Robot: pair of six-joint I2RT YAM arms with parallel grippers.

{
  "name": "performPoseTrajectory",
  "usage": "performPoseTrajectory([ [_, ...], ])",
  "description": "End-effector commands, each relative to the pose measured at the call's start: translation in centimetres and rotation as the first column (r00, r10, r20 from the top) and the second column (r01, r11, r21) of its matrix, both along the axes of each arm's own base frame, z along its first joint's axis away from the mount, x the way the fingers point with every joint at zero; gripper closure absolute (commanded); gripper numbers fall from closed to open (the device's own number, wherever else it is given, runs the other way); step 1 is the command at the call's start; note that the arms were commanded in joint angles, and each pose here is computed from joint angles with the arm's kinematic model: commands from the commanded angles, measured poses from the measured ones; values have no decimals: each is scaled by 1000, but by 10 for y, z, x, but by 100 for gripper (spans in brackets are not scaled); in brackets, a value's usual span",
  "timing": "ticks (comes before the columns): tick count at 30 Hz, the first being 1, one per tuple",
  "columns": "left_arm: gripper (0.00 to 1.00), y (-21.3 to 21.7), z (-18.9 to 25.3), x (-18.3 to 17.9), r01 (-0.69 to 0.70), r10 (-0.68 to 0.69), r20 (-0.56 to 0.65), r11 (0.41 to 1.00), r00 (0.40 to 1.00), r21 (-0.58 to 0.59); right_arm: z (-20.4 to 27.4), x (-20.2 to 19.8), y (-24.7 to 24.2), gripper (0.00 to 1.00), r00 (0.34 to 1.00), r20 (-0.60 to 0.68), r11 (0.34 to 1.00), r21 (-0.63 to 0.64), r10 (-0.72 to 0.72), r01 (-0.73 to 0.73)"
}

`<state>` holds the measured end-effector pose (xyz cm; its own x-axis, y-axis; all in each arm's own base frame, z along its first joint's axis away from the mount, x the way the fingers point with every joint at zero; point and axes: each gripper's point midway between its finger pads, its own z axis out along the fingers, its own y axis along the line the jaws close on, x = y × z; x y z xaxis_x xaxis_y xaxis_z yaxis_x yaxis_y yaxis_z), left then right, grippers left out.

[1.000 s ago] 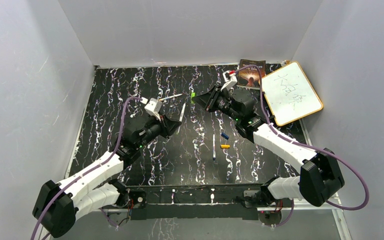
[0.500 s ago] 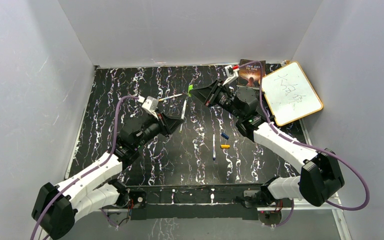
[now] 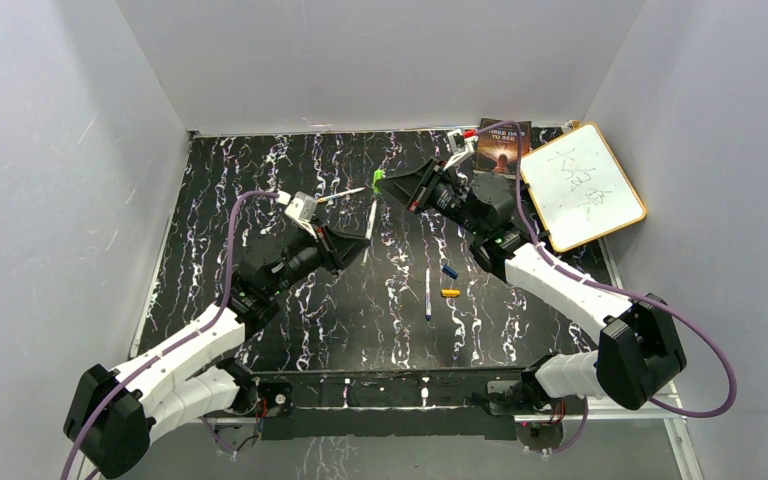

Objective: Insert the pens into the pen caps

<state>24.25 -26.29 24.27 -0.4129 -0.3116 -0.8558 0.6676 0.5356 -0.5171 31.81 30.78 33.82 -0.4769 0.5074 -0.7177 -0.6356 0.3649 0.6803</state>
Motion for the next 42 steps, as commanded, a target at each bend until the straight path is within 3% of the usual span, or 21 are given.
performPoseTrajectory([
  [1,100,-4,32,-5,33,-29,74,998,997,-47,40,-1,-3,100,994,105,998,62,-5,-2],
  [42,100,0,44,6,-23,26,98,999,995,-32,31,-9,4,100,994,89,997,47,56,-60],
])
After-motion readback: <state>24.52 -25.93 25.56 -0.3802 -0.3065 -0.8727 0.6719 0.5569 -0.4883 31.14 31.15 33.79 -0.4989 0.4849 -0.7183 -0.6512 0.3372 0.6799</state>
